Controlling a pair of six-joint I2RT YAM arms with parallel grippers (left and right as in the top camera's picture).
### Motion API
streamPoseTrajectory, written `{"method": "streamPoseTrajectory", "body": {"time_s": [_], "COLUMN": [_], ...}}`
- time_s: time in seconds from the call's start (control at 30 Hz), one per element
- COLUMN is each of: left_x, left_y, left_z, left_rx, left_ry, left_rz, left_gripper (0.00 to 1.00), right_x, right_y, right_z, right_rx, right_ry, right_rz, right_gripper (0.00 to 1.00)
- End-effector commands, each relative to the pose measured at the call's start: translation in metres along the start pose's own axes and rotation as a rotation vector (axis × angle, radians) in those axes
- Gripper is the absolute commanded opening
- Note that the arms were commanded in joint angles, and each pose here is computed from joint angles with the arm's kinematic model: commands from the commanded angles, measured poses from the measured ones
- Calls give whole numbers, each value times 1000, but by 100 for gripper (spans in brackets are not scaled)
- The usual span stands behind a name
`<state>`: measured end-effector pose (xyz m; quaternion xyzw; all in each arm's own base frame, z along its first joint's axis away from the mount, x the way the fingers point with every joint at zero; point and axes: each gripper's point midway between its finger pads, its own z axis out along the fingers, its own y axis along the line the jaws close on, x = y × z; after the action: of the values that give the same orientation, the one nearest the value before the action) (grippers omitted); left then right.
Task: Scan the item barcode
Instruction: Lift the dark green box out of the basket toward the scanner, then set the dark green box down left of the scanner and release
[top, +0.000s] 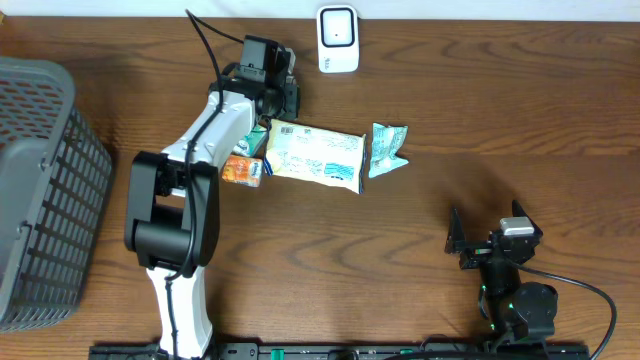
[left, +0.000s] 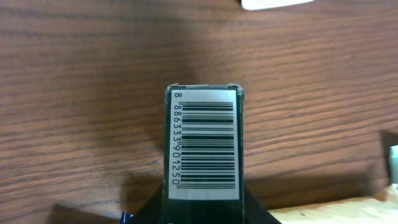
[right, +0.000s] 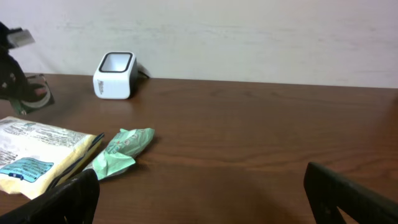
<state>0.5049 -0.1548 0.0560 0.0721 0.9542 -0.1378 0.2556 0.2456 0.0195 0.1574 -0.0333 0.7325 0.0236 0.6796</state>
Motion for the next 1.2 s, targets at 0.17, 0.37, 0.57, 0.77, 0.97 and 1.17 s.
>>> {"method": "streamPoseTrajectory", "body": {"time_s": [0.17, 0.37, 0.57, 0.77, 0.97, 1.17], "left_x": [-9, -11, -6, -33, -54, -58], "left_y": [12, 12, 14, 4, -8, -13], "left_z": [7, 9, 14, -18, -59, -85], "left_rx": [-67, -65, -68, -56, -35, -33], "left_ry": [-47, -55, -39, -121, -198, -215], "left_rz": [20, 21, 19, 30, 43, 45], "left_gripper": [27, 30, 30, 36, 38, 38], "right_x": [1, 1, 1, 1, 1, 1], "right_y": [0, 0, 0, 0, 0, 0], "right_z": [0, 0, 0, 0, 0, 0], "right_rx": [1, 1, 1, 1, 1, 1], "right_ry": [1, 1, 1, 1, 1, 1], "right_rz": [10, 10, 10, 10, 10, 10], "right_gripper": [99, 99, 99, 99, 99, 99]}}
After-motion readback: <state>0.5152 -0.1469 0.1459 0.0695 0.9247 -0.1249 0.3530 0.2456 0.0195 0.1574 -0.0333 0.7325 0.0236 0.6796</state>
